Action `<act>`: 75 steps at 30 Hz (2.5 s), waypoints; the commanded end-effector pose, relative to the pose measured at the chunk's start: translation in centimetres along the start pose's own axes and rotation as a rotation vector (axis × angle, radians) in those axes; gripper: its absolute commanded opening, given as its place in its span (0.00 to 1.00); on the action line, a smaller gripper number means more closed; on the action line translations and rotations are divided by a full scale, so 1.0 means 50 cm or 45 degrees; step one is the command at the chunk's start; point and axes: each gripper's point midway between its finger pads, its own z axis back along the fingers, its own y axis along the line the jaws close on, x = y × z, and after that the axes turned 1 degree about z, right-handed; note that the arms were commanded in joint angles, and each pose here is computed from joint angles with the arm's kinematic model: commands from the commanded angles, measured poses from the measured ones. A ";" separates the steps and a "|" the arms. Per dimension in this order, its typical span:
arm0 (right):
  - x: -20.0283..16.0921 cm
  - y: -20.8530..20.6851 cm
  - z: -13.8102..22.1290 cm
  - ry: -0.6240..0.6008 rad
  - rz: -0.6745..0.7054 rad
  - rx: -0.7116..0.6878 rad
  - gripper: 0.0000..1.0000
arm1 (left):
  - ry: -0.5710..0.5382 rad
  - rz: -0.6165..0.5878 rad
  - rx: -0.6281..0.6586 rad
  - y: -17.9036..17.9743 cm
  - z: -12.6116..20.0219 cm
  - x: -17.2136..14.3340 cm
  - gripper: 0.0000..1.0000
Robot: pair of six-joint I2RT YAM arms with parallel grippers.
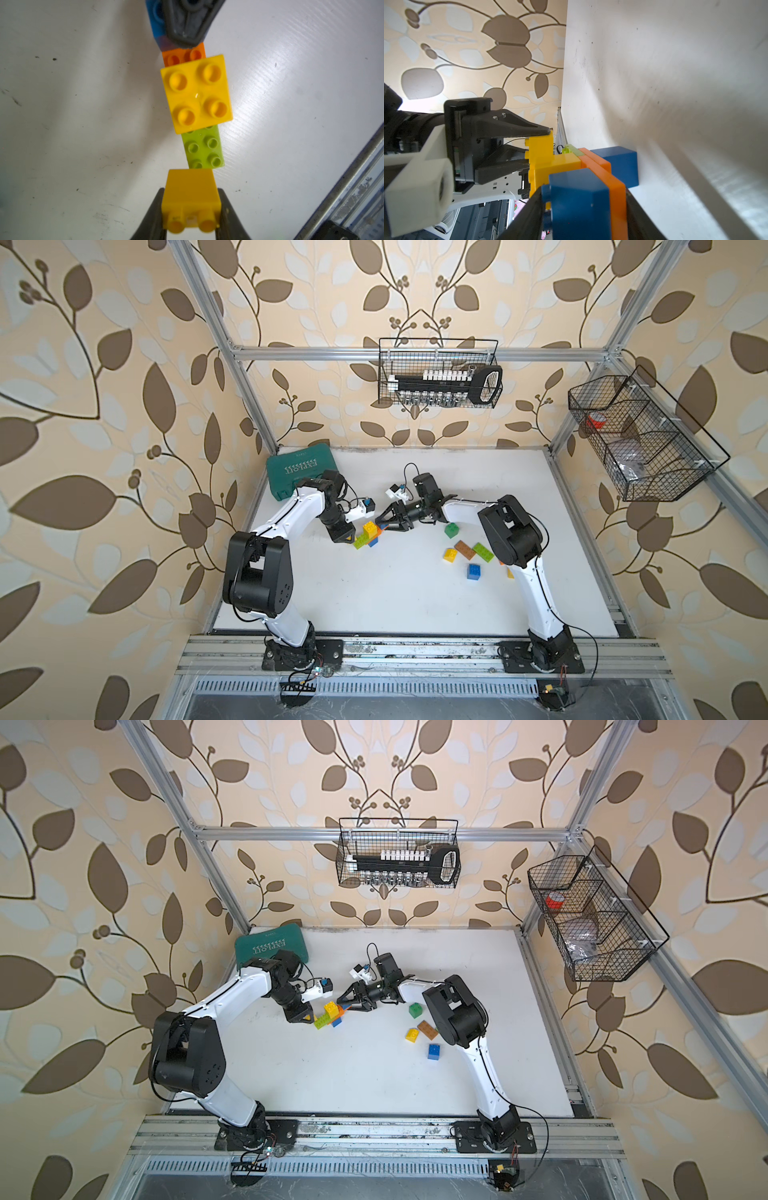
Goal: Assemble a fork with lego
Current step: Assemble the lego brick with the lego brick.
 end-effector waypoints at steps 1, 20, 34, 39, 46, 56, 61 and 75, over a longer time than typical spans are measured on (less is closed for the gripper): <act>-0.012 -0.015 -0.008 0.011 -0.034 0.004 0.53 | -0.038 -0.014 0.032 -0.008 0.020 0.012 0.00; -0.007 -0.011 0.055 -0.233 -0.147 -0.009 0.39 | -0.139 -0.089 0.042 -0.016 0.034 0.041 0.00; -0.019 -0.040 0.081 -0.351 -0.213 -0.004 0.38 | -0.172 -0.145 -0.046 -0.030 0.009 0.078 0.00; -0.019 -0.043 0.082 -0.352 -0.217 -0.010 0.38 | -0.136 -0.132 -0.103 -0.037 -0.009 0.085 0.00; -0.023 -0.054 0.082 -0.347 -0.226 -0.015 0.38 | -0.069 -0.091 -0.130 -0.033 -0.032 0.078 0.00; -0.030 -0.067 0.082 -0.338 -0.235 -0.019 0.38 | -0.088 -0.080 -0.072 -0.014 -0.044 0.091 0.00; -0.031 -0.075 0.081 -0.336 -0.241 -0.021 0.38 | -0.116 -0.077 -0.076 -0.013 -0.047 0.105 0.00; -0.033 -0.081 0.081 -0.333 -0.248 -0.026 0.38 | -0.039 -0.073 -0.097 -0.015 -0.069 0.093 0.00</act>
